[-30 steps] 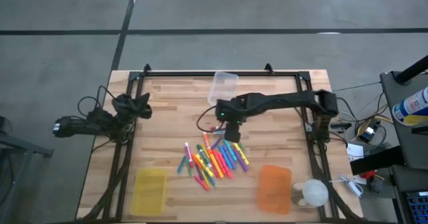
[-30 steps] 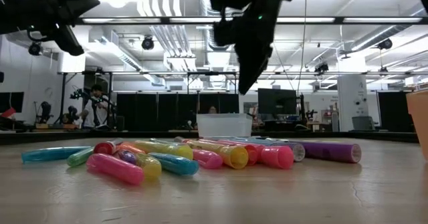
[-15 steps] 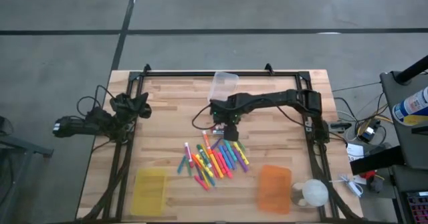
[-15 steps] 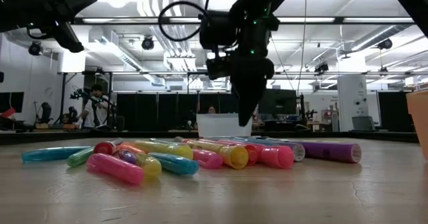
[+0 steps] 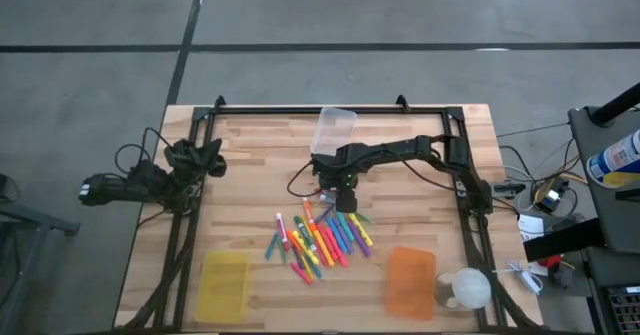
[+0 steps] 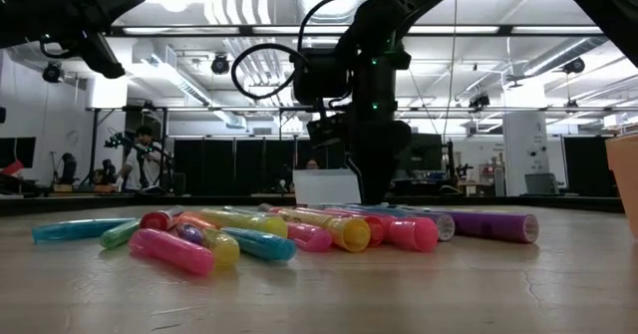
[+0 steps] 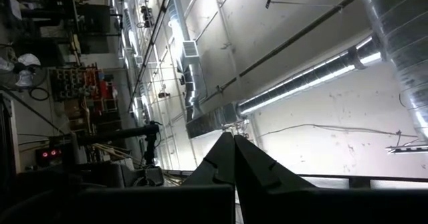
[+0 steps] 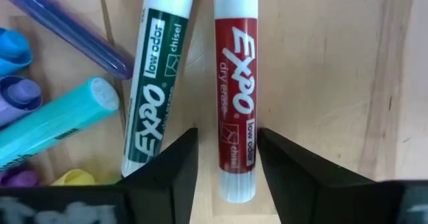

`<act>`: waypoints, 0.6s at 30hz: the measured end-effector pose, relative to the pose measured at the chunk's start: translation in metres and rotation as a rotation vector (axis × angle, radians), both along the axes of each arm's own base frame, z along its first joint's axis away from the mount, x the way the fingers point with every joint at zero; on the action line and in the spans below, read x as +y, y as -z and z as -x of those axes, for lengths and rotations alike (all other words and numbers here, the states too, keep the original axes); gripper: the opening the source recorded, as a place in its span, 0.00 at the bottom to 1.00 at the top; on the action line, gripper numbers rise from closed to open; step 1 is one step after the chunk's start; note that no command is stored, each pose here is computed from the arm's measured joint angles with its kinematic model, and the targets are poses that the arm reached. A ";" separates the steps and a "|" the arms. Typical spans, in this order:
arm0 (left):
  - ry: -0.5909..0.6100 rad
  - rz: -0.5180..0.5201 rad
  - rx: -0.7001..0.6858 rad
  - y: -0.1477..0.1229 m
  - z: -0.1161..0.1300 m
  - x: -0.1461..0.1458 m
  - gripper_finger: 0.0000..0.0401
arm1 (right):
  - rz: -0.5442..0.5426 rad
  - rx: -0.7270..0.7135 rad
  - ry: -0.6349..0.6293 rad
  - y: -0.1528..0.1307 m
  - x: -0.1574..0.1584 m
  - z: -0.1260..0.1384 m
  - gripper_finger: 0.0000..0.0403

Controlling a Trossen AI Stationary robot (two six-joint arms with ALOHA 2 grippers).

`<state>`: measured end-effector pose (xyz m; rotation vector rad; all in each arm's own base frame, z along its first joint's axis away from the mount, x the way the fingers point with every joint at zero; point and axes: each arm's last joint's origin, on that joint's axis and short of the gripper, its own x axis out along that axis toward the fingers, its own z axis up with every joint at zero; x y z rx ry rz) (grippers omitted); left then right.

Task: Pick & Place Markers
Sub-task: Put the red and white marker pen into the white bin

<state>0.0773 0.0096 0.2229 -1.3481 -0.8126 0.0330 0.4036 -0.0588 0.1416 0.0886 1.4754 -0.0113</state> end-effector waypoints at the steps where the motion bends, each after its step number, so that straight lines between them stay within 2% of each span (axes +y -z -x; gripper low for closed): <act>1: -0.004 -0.006 0.005 0.000 0.000 0.000 0.00 | 0.003 -0.001 0.001 0.000 0.000 0.000 0.36; 10: -0.009 -0.013 0.010 0.000 0.000 0.000 0.00 | 0.006 -0.023 0.052 0.000 -0.005 -0.002 0.14; 15: -0.009 -0.012 0.010 0.001 0.000 0.000 0.00 | -0.037 -0.028 0.140 -0.008 -0.008 0.000 0.13; 18: -0.009 -0.013 0.010 0.001 0.000 0.000 0.00 | -0.067 -0.064 0.187 -0.029 -0.007 -0.003 0.13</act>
